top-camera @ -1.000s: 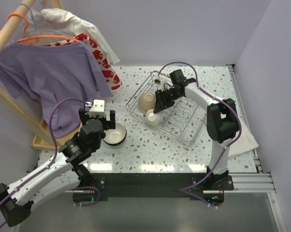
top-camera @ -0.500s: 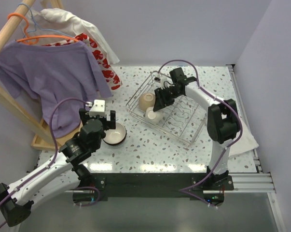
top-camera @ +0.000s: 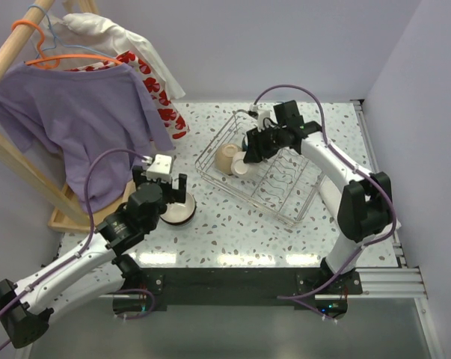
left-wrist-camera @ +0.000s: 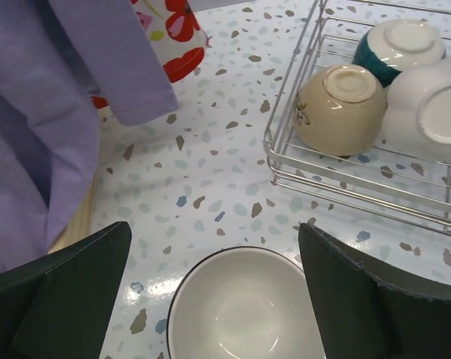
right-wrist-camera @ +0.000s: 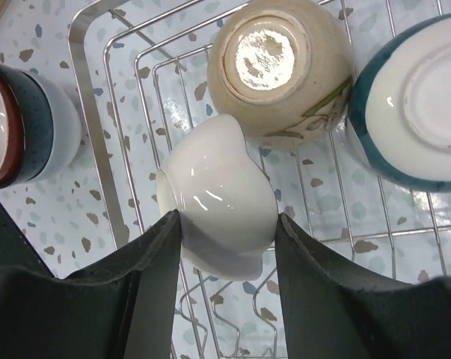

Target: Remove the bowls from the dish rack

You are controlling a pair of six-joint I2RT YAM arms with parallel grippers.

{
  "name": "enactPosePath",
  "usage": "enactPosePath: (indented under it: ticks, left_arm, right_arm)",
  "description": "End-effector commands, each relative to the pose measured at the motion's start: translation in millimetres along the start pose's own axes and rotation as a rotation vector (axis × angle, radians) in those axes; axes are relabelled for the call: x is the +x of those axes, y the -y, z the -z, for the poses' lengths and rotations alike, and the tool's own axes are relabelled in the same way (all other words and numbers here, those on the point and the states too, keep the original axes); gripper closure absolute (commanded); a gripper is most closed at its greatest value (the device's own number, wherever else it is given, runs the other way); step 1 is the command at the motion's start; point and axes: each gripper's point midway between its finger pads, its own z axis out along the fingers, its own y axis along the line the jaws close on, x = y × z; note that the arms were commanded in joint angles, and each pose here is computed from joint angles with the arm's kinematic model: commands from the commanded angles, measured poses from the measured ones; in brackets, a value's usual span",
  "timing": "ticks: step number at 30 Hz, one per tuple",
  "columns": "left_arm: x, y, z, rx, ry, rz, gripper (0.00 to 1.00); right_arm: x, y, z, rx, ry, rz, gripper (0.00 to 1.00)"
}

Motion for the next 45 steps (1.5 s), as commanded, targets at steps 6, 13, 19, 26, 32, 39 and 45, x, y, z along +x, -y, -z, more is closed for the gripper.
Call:
enactPosePath:
  ticks: [6,13,19,26,32,39,45]
  left_arm:
    - [-13.0,23.0,-5.9,0.126,0.035,0.054,0.01]
    - [-12.4,21.1,-5.9,0.121,0.035,0.057,0.01]
    - [-8.5,28.8,-8.4,0.153,0.014,0.057,0.01]
    - [-17.9,59.4,-10.5,0.293,0.009,0.06,0.01]
    - [-50.7,96.7,-3.5,0.512,0.078,-0.019,0.02]
    - [-64.5,141.9,6.6,0.868,0.171,-0.253,0.0]
    - [-66.1,150.5,-2.5,1.08,0.155,-0.354,0.0]
  right_arm:
    - [-21.6,-0.3,27.9,0.102,0.149,0.074,1.0]
    - [-24.8,-5.0,42.6,0.179,0.201,0.149,1.0]
    - [-26.2,-15.7,52.5,0.205,0.257,0.245,1.0]
    - [-24.0,-19.5,57.1,0.22,0.318,0.417,1.0]
    - [-22.8,-31.5,61.4,0.171,0.355,0.542,1.0]
    - [-20.0,-51.5,61.5,0.063,0.37,0.623,1.0]
    - [-19.3,-58.7,61.3,0.024,0.384,0.664,1.0]
